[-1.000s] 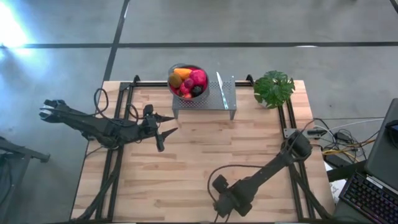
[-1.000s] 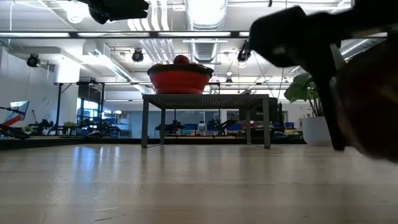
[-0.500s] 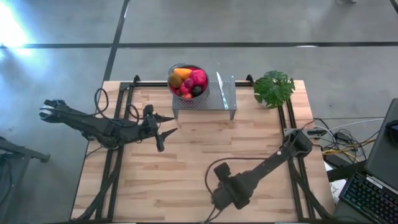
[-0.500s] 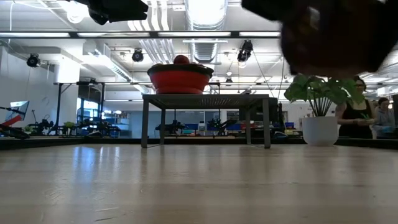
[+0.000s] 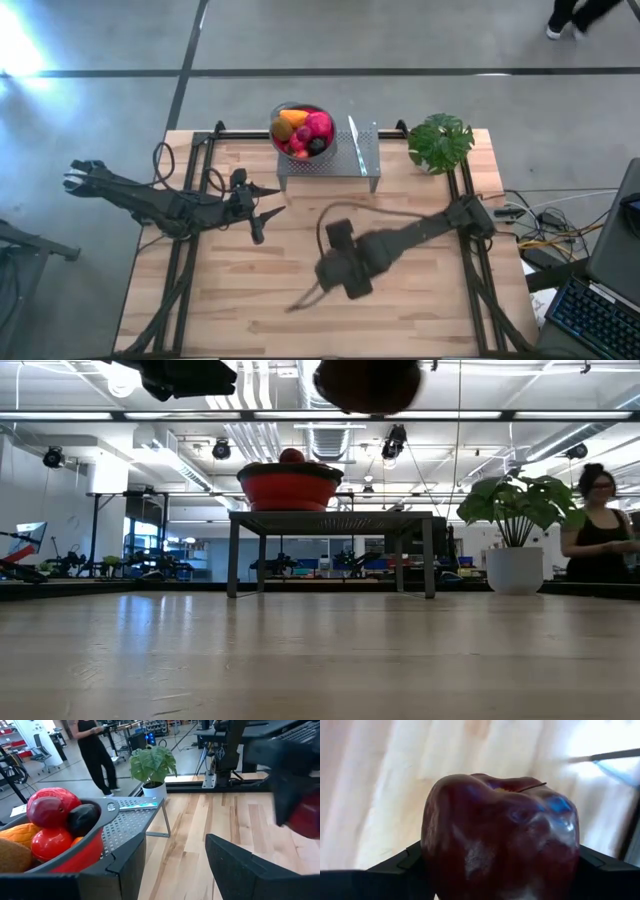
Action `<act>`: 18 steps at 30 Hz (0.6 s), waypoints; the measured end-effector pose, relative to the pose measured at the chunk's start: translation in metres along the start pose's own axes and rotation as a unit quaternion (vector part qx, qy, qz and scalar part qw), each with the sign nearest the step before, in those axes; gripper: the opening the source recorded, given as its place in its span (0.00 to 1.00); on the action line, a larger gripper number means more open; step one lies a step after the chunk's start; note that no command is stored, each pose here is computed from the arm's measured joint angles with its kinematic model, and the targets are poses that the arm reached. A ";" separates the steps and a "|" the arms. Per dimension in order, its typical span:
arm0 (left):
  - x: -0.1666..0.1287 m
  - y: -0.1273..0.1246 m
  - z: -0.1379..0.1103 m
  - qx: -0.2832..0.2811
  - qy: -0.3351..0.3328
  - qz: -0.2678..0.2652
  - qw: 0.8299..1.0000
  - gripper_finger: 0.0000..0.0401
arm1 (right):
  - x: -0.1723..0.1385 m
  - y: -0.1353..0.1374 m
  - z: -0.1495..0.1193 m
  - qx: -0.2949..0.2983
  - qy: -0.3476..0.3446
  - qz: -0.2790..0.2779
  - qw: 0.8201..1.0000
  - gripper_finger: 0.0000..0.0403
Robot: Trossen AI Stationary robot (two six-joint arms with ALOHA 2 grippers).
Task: Pick & Place Fruit
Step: Put the maroon apple into the red strainer bowl on the shelf
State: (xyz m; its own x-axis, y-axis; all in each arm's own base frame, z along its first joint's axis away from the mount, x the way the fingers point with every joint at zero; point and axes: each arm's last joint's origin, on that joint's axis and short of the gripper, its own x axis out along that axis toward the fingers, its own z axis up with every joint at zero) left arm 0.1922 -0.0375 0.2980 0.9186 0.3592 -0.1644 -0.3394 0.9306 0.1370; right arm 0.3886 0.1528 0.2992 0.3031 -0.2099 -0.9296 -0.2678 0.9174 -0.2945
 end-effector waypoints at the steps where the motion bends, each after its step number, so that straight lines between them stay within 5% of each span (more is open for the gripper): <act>1: 0.000 0.000 0.000 0.001 0.001 0.000 1.000 0.53 | -0.002 -0.009 0.002 0.000 -0.006 -0.002 1.000 0.70; 18: -0.011 0.003 -0.001 -0.010 0.009 0.002 1.000 0.53 | -0.030 -0.176 -0.010 0.090 -0.094 -0.080 0.988 0.71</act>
State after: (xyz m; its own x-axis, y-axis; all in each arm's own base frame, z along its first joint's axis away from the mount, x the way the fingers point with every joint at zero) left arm 0.1805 -0.0383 0.2988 0.9135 0.3645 -0.1808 -0.3478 0.9301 0.1179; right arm 0.4177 -0.0060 0.3767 0.4982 -0.3058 -0.8114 -0.0411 0.9263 -0.3744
